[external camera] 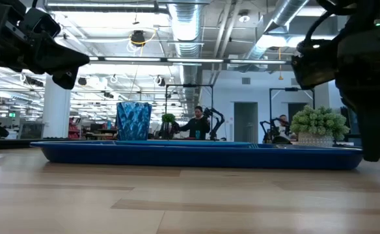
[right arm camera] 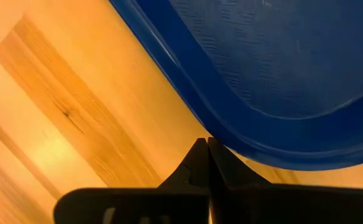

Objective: Pick and place plate/cup/fork/spoon on tray
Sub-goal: Return to Home Position

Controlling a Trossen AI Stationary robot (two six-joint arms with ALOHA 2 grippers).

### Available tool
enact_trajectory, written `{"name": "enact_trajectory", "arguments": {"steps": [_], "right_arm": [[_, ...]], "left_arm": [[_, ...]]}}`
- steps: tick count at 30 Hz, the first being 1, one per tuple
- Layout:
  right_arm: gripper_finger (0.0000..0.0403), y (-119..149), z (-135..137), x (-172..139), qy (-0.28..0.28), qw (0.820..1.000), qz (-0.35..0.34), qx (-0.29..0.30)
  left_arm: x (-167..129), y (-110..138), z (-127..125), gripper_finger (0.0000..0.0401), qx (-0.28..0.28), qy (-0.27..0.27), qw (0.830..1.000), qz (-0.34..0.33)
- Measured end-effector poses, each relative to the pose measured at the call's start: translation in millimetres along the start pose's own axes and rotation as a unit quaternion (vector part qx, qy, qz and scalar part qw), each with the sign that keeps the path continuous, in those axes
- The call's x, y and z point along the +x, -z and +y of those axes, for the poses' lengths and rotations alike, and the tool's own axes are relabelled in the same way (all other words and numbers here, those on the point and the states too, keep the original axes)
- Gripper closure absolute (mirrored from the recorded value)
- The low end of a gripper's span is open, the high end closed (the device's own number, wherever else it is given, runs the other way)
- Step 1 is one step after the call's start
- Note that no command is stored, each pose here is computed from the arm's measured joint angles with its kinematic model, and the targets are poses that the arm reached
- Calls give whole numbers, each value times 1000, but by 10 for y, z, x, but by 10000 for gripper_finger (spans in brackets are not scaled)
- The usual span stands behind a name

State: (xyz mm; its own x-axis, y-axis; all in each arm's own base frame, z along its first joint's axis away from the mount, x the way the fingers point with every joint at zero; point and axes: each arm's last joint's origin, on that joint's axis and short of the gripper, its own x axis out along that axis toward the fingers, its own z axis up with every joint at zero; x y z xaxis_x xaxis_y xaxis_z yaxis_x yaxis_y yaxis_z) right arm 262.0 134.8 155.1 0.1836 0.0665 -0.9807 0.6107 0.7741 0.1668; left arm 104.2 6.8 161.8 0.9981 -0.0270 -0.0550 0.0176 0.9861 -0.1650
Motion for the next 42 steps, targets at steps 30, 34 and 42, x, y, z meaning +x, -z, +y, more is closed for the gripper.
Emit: {"name": "enact_trajectory", "arguments": {"steps": [30,34,42], "right_arm": [[399,-579,-399,-483,-140,930,-214,-263],[400,-809,-768,-577,-157,893,-302,-296],[401,-694,-1341,-779,-114,842,-418,-321]], "left_arm": [[-2,-13,12,401,14,-21,1000,-9],[-5,-37,30,401,18,-34,999,-22],[-19,-69,86,401,19,-62,997,-38]]}}
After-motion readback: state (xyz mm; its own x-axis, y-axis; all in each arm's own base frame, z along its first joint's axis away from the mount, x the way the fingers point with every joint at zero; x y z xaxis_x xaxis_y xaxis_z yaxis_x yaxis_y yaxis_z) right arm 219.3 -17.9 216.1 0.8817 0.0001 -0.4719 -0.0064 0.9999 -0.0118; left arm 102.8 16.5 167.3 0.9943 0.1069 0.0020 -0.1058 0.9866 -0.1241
